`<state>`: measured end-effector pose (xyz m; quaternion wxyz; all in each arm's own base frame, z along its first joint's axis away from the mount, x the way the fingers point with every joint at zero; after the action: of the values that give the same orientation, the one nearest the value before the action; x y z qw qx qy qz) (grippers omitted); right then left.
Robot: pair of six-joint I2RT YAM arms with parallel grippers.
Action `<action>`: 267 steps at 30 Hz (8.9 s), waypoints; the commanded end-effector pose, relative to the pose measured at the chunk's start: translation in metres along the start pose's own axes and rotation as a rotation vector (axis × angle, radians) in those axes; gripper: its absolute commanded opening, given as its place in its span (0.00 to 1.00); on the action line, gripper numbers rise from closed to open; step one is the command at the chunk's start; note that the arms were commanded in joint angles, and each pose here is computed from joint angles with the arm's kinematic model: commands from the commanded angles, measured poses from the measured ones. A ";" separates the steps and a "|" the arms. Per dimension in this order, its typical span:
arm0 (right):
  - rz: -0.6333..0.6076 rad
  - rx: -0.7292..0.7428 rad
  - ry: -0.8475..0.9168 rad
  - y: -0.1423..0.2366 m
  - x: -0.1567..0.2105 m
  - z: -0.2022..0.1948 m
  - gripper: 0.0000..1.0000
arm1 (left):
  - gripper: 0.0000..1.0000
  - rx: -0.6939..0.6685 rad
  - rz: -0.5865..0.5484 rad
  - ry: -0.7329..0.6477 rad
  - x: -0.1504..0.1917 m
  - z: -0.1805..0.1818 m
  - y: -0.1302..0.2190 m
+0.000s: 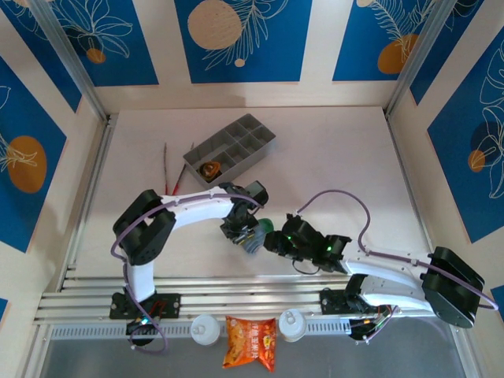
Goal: Roll the socks
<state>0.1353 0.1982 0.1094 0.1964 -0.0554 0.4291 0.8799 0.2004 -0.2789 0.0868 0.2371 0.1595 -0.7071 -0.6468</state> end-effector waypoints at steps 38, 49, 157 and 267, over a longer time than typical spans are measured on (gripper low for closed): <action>0.195 0.054 -0.574 -0.064 0.004 -0.015 0.00 | 0.17 -0.194 0.041 0.013 0.005 0.048 -0.019; 0.372 0.278 -0.782 -0.060 0.032 -0.080 0.00 | 0.91 0.257 -0.146 0.009 -0.025 0.034 0.029; 0.542 0.155 -0.543 -0.098 0.015 -0.031 0.00 | 0.40 -0.106 -0.065 0.219 -0.058 0.005 0.023; 0.520 0.075 -0.552 -0.101 -0.024 -0.019 0.00 | 0.05 -0.236 0.030 0.200 -0.046 0.000 -0.016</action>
<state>0.2040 0.2616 0.0753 0.0108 0.2041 0.2838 0.9369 0.2405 -0.2607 0.0965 0.3522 0.1771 -0.6138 -0.6840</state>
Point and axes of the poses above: each hand's point on the last joint's axis, 136 mm out from that joint toward the fingers, its own y axis back along the fingers, its own z axis along the line the jaws close on, x = y × z, the point moved 7 cm from there along y, back along the fingers, and after that the axes turned 1 degree about y, right-handed, at the moved point
